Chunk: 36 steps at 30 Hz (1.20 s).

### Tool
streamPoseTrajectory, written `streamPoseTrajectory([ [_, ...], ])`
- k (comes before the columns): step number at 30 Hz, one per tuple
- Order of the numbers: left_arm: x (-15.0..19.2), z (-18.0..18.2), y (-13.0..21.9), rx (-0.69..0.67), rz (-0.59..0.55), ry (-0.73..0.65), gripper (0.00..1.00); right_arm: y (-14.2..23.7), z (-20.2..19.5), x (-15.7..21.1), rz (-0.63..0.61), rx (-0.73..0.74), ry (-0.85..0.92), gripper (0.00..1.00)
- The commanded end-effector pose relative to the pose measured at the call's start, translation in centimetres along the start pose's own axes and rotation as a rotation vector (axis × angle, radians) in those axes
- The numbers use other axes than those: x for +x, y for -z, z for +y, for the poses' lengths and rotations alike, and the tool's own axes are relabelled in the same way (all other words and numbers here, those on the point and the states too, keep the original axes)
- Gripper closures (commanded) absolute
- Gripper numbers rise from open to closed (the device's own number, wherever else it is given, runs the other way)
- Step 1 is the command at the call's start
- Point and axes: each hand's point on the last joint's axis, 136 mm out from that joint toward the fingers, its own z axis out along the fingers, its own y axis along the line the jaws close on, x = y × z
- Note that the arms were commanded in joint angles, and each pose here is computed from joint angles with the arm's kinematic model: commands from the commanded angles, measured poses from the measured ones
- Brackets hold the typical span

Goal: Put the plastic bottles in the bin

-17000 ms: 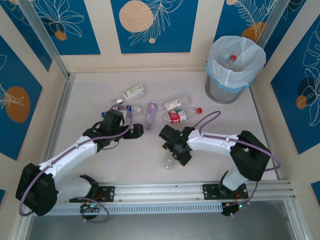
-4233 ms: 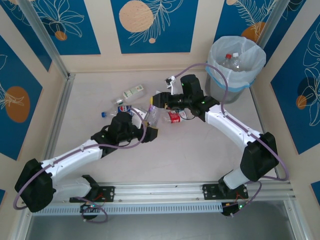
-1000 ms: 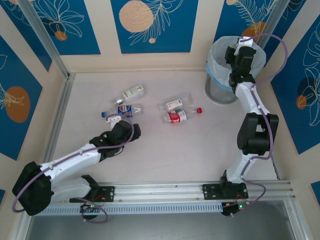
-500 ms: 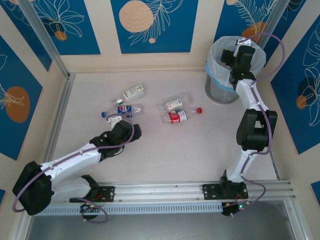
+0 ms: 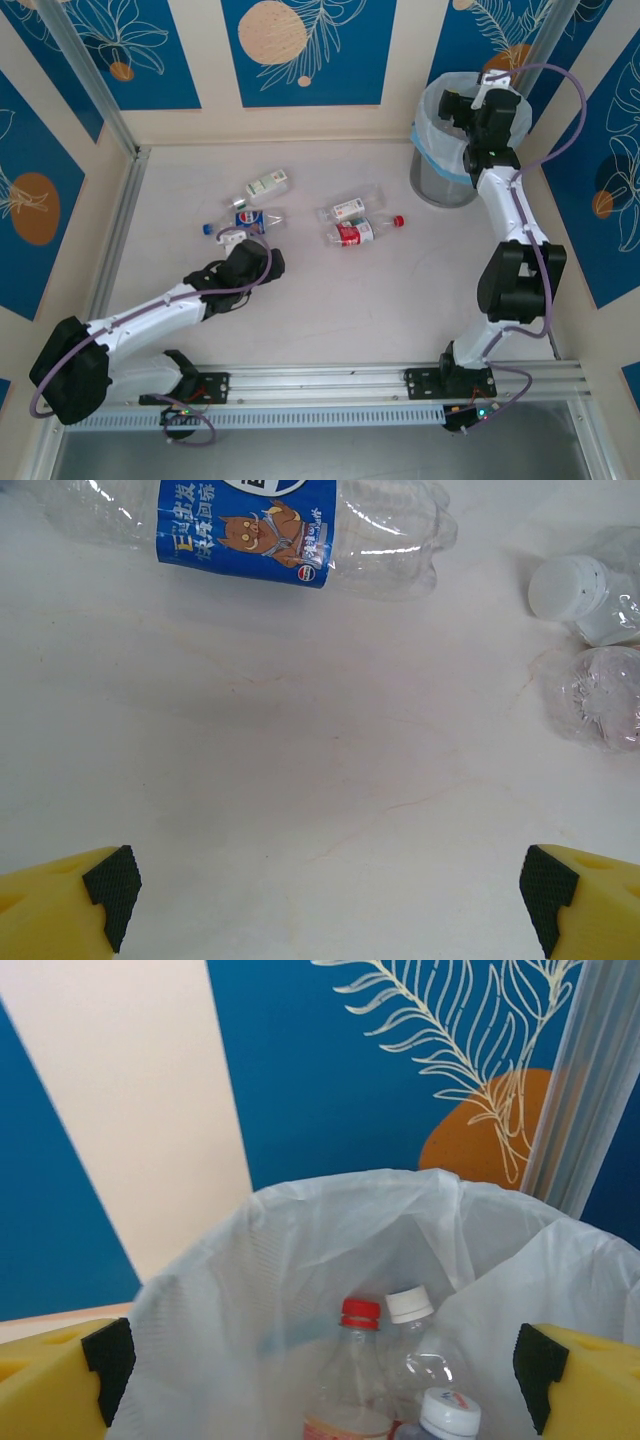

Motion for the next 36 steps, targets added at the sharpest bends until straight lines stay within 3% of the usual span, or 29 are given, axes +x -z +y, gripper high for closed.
streamPoseTrajectory([
  [1, -0.4, 0.0, 0.1, -0.012, 0.000, 0.012, 0.01, 2.6, 1.2, -1.4, -0.016, -0.075, -0.076, 0.01],
  [11, -1.0, -1.1, -0.1, 0.036, -0.030, -0.013, 0.01, 9.7, 4.7, -1.5, 0.028, -0.251, -0.126, 0.01],
  [17, -1.9, -1.0, 0.0, 0.037, -0.077, 0.023, 0.01, 14.4, 8.9, 1.4, 0.059, -0.396, -0.104, 0.00],
  [23, -2.0, -0.9, 0.0, 0.029, -0.086, 0.032, 0.01, 18.6, 14.1, 5.0, 0.136, -0.550, 0.064, 0.00],
  [30, -2.1, 0.2, 0.0, 0.019, -0.131, 0.097, 0.01, 21.1, 16.9, 12.6, 0.418, -0.633, 0.073, 0.00],
  [36, -2.3, -3.5, -0.3, 0.158, -0.080, -0.002, 0.01, 20.5, 18.4, 18.4, 0.646, -0.581, -0.004, 0.01],
])
